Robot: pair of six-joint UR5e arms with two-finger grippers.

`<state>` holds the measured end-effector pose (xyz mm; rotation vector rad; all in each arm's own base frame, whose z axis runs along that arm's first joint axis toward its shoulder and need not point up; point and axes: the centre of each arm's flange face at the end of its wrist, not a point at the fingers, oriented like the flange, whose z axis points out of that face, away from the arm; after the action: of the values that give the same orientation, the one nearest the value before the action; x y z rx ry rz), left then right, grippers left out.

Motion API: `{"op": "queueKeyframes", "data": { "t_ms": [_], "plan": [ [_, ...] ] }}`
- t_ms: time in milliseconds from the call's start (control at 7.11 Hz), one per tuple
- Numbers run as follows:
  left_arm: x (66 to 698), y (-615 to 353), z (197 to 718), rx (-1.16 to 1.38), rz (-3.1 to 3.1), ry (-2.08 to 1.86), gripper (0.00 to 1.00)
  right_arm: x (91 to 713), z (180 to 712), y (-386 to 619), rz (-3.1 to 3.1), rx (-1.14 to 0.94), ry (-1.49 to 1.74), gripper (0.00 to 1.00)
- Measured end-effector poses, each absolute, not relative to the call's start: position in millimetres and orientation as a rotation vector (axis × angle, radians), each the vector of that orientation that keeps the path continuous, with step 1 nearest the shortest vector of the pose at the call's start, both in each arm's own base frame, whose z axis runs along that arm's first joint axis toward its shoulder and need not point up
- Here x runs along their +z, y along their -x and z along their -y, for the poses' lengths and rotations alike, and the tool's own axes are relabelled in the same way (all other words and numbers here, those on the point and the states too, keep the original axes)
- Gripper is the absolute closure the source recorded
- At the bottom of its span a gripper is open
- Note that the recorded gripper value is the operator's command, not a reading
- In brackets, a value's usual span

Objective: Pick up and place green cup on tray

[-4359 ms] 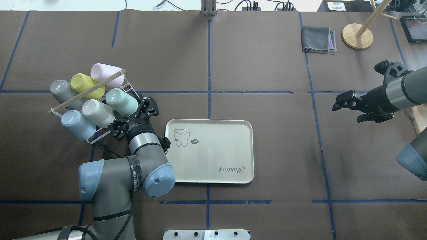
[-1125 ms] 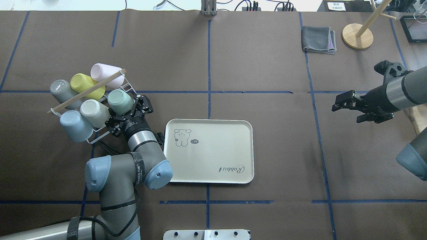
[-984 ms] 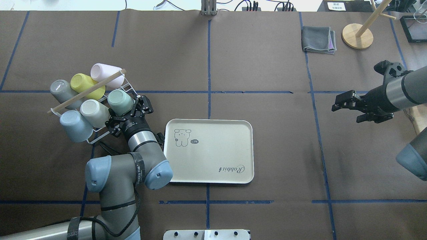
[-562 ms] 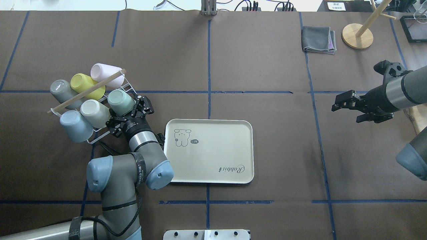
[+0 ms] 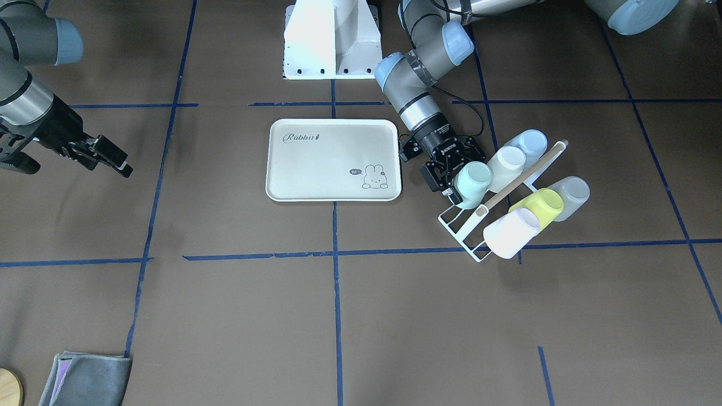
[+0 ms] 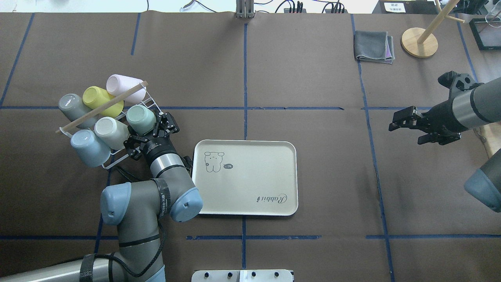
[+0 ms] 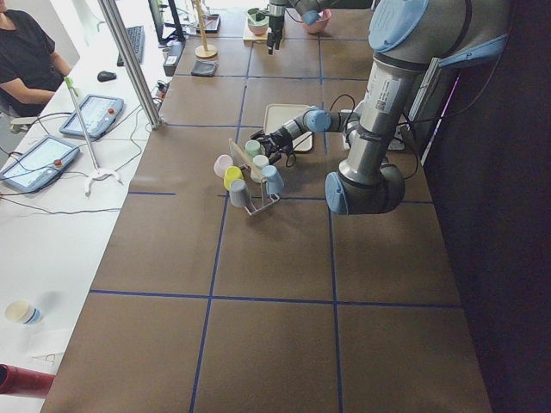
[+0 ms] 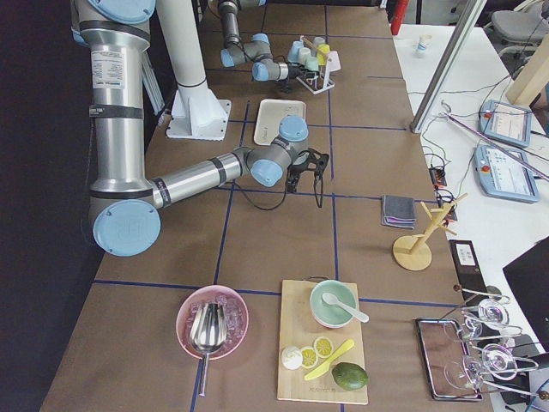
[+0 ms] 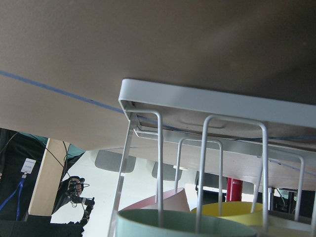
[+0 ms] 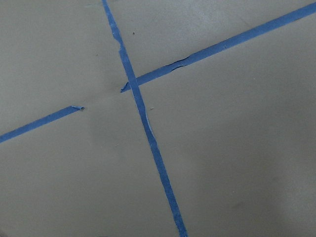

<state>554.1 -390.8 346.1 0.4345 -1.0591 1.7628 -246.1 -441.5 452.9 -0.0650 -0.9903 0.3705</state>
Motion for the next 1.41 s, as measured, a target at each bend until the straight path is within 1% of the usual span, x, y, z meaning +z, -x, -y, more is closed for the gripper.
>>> {"op": "queueKeyframes", "data": {
  "t_ms": [141,422,703,1125,1406],
  "plan": [
    [344.5,-553.5,390.9,1.761,1.057,-0.438,0.29,453.1,441.5,246.2,0.990,0.371,0.066,0.00],
    [338.2,-550.9,390.8,1.752,1.050,-0.451,0.29,453.4,441.5,246.2,0.990,0.372,0.067,0.00],
    [311.1,-533.3,389.2,1.712,1.023,-0.514,0.29,453.4,441.3,246.3,0.991,0.371,0.069,0.00],
    [279.2,-481.2,375.5,1.647,0.975,-0.620,0.29,452.4,441.3,246.8,0.994,0.369,0.073,0.00],
    [244.7,-445.0,362.0,1.585,0.894,-0.725,0.29,451.2,442.1,247.4,0.996,0.367,0.071,0.00]
  ]
}}
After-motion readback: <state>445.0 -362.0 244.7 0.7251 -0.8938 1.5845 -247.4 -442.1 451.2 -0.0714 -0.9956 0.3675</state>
